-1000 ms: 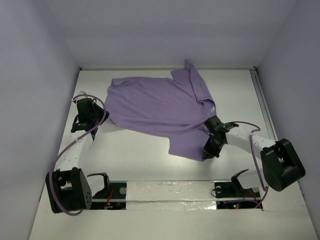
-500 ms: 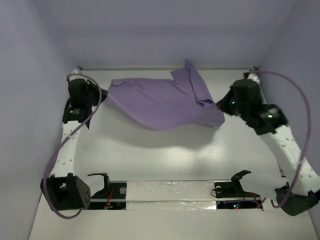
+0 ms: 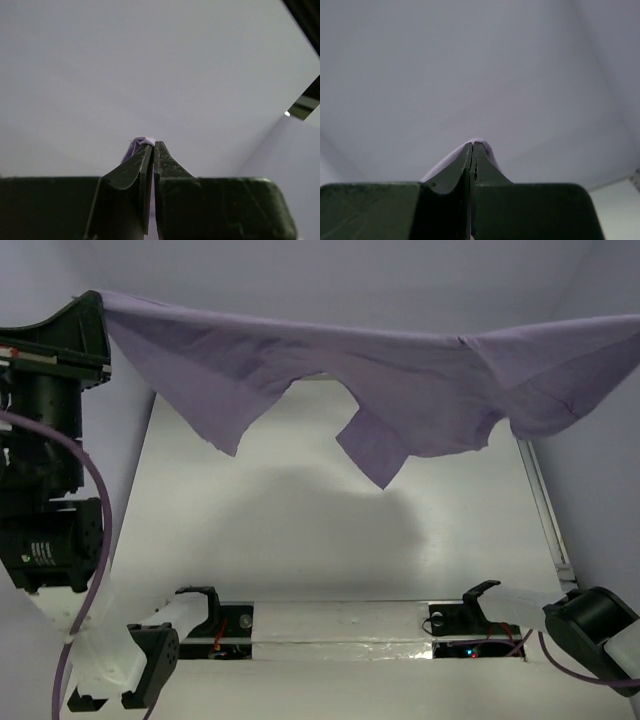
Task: Fold and stack the t-shirts
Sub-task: Flatten the tshirt out
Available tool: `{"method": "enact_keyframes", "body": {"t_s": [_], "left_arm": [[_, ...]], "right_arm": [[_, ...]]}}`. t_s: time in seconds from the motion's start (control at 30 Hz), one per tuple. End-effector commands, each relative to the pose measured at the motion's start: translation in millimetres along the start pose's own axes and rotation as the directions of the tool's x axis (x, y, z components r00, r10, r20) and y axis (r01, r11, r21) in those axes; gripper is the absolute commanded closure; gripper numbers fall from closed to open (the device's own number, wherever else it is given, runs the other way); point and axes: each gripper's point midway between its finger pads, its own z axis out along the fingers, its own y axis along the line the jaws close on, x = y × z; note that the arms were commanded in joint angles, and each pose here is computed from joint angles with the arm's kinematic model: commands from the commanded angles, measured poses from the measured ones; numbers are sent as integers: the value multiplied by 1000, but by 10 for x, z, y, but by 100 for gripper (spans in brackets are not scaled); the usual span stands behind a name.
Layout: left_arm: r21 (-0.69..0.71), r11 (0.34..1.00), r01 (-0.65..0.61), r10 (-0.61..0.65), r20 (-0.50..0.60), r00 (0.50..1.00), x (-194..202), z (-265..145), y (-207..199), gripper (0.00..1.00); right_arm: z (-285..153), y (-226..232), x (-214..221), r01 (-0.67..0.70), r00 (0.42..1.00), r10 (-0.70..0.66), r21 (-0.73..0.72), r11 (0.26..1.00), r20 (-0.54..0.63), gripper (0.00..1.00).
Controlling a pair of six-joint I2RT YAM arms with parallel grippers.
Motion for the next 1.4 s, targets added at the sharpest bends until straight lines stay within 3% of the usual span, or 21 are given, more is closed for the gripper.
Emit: {"method": "enact_keyframes", "body": {"t_s": [0.0, 0.1, 0.17, 0.3, 0.4, 0.43, 0.5, 0.53, 0.63, 0.8, 0.97, 1.07, 1.2, 1.27, 1.3, 1.37], "left_arm": [[-102, 995, 20, -23, -30, 999, 186, 185, 286, 100], [-187, 982, 20, -32, -63, 997, 468, 376, 623, 100], [-241, 970, 17, -39, -85, 996, 694, 482, 880, 100], [-322, 947, -16, -34, -149, 988, 1120, 626, 1310, 100], [-373, 927, -47, -39, -218, 975, 1531, 750, 1669, 100], [-393, 917, -63, -41, -253, 967, 1724, 824, 1833, 100], [-407, 911, -72, -52, -286, 957, 1903, 895, 1964, 100], [-411, 908, -81, -47, -291, 956, 1958, 949, 2023, 100], [-433, 896, -95, -55, -322, 945, 2180, 1105, 2220, 100], [-409, 911, -56, -70, -286, 956, 2144, 1457, 2164, 100], [-305, 950, 68, -131, -193, 972, 1824, 1781, 1745, 100], [-209, 975, 74, -95, -94, 991, 1283, 1866, 1309, 100], [-191, 981, 33, -38, -26, 999, 1001, 1815, 1298, 100], [-211, 978, 7, -17, -44, 999, 1047, 1741, 1358, 100], [-224, 975, -11, -3, -63, 998, 1109, 1704, 1418, 100], [-203, 978, -44, 36, -44, 998, 999, 1506, 1330, 100]], "right_arm": [[272, 42, -235, 85, 986, -91, 49, 995, 142, 100], [631, 104, -71, 207, 961, -222, 101, 973, 165, 100], [963, 115, 266, 305, 936, -326, 152, 940, 133, 100], [1513, 69, 772, 387, 909, -405, 161, 908, 98, 100], [1899, -193, 1118, 342, 937, -348, 114, 933, 33, 100], [2094, -288, 1514, 347, 937, -344, 66, 936, -52, 100], [2306, -598, 1818, 326, 941, -315, 83, 942, -123, 100], [2454, -735, 2171, 316, 934, -300, 55, 947, -194, 100], [2679, -994, 2571, 287, 929, -263, 59, 956, -260, 100], [2826, -980, 2555, 231, 949, -219, 29, 973, -225, 100], [2746, -514, 1788, 180, 983, -181, -57, 982, -19, 100], [2564, -328, 1261, 187, 979, -179, -79, 979, 97, 100], [2279, -272, 1190, 200, 980, -198, -82, 976, 38, 100], [2179, -310, 1290, 198, 980, -200, -80, 977, -17, 100], [2170, -492, 1615, 190, 974, -195, -53, 980, -115, 100], [1839, -417, 1638, 181, 967, -195, -102, 978, -162, 100]]}}
